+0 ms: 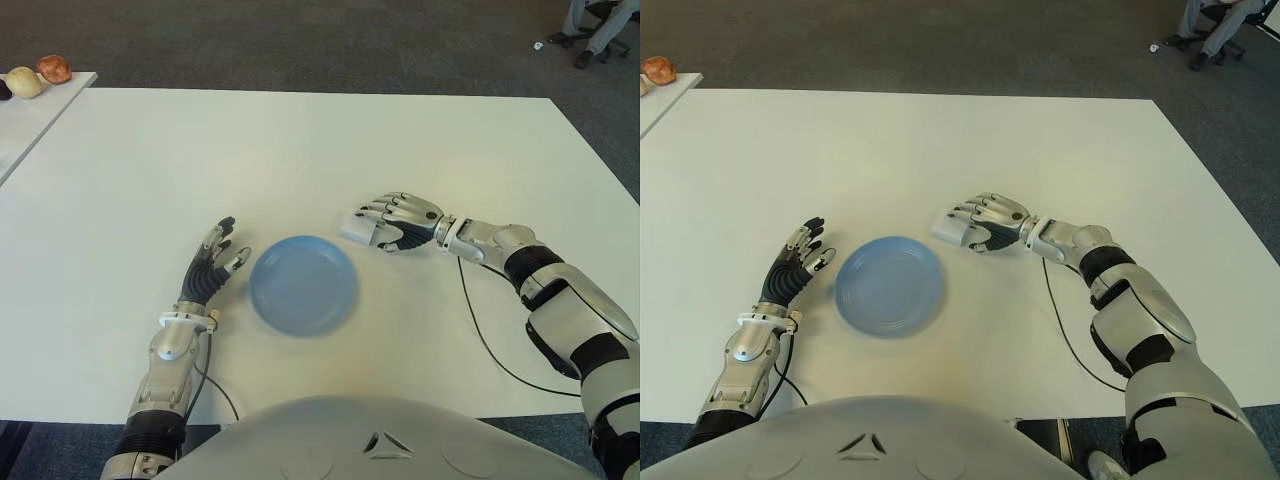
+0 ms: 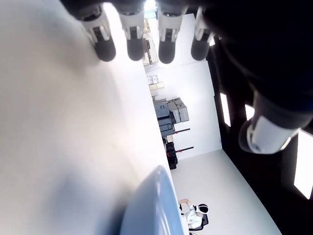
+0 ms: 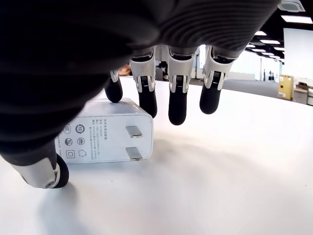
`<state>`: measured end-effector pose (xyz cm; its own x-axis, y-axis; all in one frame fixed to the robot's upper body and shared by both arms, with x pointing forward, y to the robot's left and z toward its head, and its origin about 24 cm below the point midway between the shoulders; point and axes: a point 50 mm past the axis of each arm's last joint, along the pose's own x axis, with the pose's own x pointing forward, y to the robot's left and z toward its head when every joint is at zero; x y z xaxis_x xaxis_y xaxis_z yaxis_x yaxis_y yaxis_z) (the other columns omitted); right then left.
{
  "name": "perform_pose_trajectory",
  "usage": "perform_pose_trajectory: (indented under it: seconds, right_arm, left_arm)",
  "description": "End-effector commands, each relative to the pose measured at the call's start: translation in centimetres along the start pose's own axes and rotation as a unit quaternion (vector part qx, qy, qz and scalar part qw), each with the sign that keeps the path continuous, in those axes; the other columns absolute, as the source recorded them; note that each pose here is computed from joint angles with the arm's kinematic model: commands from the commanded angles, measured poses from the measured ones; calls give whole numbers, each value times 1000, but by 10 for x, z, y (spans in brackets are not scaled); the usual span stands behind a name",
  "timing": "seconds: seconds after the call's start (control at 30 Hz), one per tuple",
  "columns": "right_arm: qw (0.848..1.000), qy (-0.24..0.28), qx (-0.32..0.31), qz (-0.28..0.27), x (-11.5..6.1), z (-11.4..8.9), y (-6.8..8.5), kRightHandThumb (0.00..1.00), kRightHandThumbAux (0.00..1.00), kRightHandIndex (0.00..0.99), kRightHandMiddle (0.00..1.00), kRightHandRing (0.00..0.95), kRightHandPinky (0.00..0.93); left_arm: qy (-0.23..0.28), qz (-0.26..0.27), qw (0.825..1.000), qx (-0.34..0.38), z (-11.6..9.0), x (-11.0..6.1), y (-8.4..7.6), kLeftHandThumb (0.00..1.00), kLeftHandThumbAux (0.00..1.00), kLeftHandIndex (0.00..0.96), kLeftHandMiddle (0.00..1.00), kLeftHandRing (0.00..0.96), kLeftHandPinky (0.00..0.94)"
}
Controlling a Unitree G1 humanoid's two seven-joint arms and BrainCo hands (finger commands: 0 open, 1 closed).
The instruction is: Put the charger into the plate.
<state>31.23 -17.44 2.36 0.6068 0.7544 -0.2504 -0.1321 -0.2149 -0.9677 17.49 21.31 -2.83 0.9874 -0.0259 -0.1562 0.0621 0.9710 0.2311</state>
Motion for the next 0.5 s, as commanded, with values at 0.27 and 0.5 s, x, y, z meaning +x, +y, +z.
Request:
perform_pose_trajectory:
  seconds: [0.27,0.5]
  right_arm:
    - [999,-25,-14,27,-9,1,4,0,529,31,157,155,153]
    - [999,-25,-9,31,-14,-1,2,0,526,23,143,133,118]
  left_arm:
    - [76,-8,997,-2,-24,-13,-5,0,561,86,86,69,70]
    - [77,-10,997,0,-24,-13,-6,0,557,88,81,63,59]
